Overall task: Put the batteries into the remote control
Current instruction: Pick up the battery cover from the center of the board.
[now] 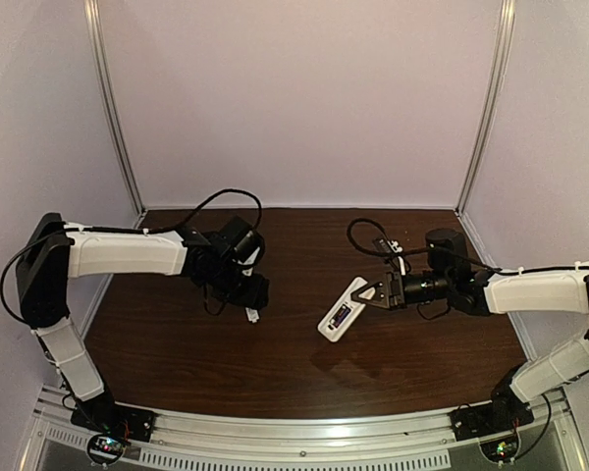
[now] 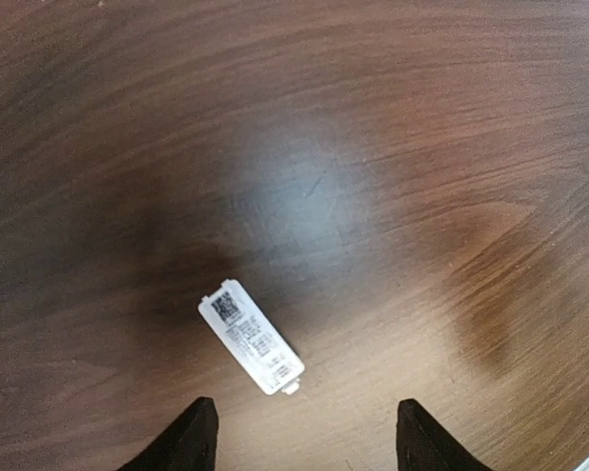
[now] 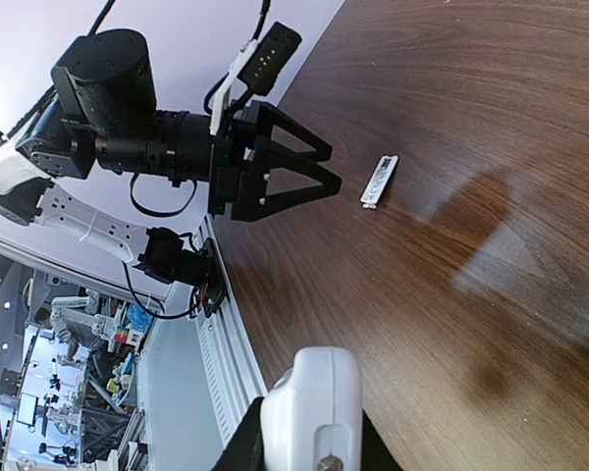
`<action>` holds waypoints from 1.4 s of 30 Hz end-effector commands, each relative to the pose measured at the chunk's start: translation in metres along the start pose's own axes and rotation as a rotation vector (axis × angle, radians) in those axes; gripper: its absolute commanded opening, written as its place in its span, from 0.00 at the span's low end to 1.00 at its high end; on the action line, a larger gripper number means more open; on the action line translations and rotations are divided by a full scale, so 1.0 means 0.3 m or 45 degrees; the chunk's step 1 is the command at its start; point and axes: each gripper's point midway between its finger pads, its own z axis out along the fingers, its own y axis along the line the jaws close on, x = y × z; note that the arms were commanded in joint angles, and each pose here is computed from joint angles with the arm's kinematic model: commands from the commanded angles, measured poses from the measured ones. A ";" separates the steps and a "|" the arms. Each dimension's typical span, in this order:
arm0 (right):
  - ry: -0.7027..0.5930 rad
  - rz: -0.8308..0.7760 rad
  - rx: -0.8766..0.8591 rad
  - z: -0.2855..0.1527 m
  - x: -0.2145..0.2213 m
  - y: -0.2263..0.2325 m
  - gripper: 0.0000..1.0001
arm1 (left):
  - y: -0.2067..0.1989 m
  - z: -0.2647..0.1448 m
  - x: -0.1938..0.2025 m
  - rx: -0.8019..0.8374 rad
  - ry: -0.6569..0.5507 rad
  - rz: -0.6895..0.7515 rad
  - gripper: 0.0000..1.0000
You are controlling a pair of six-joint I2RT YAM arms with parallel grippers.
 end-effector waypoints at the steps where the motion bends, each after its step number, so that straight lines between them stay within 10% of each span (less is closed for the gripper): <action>1: -0.029 -0.040 -0.012 -0.016 -0.012 0.012 0.00 | -0.003 0.065 0.049 -0.059 0.041 -0.157 0.61; 30: -0.030 -0.035 -0.023 -0.020 -0.006 0.014 0.00 | 0.078 0.204 0.113 -0.257 0.139 -0.240 0.55; 42: -0.042 0.010 -0.037 -0.010 -0.004 -0.002 0.00 | 0.139 0.232 0.134 -0.264 0.188 -0.233 0.37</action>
